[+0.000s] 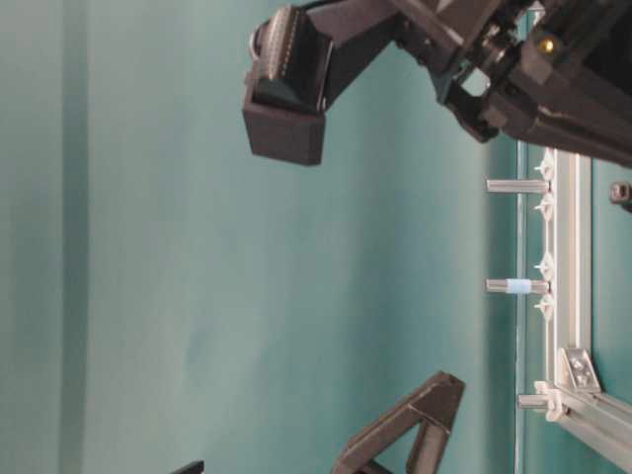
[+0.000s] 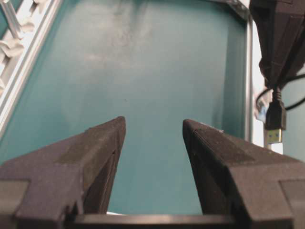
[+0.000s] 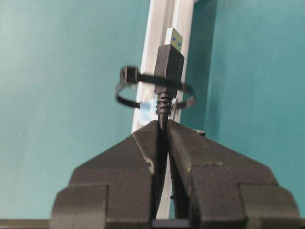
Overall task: Insert the wire through the string loop located in the center.
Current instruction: 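Push the USB plug leftward through the zip-tie loop with the right gripper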
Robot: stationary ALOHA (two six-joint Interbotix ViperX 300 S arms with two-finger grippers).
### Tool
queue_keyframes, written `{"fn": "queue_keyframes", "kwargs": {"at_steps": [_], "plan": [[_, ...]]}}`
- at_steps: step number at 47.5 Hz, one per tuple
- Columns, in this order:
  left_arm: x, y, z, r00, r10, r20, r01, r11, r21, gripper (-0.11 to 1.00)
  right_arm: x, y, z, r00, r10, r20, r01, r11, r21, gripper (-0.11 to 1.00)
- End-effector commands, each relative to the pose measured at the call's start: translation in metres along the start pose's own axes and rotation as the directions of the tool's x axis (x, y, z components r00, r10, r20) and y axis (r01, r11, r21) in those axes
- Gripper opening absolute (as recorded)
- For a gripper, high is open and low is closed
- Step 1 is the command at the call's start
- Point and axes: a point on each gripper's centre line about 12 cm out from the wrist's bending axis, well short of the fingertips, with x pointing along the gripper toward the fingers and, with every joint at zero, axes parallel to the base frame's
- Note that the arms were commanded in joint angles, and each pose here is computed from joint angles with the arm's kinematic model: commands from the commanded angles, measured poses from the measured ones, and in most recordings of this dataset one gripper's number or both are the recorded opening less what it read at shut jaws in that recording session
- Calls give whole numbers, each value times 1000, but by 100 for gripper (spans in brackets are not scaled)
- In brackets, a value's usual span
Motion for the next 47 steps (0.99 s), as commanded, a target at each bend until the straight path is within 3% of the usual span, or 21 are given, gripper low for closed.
{"fn": "queue_keyframes", "kwargs": {"at_steps": [1,13,26,47], "plan": [[-3,-6,6,1000,-19,11,19,1000,11,54,-3,1,14,999,4,38,-4,1000,-2,7],[-3,-13,-2,997,-35,-66,37,999,25,54,-3,1,13,999,3,35,-3,1000,-2,7],[-3,-27,1,995,-73,-62,76,996,50,54,-3,0,11,1000,0,31,0,1000,1,7],[-9,-54,-16,970,-139,-199,159,983,87,54,-3,0,13,999,1,35,-1,1000,0,7]]}}
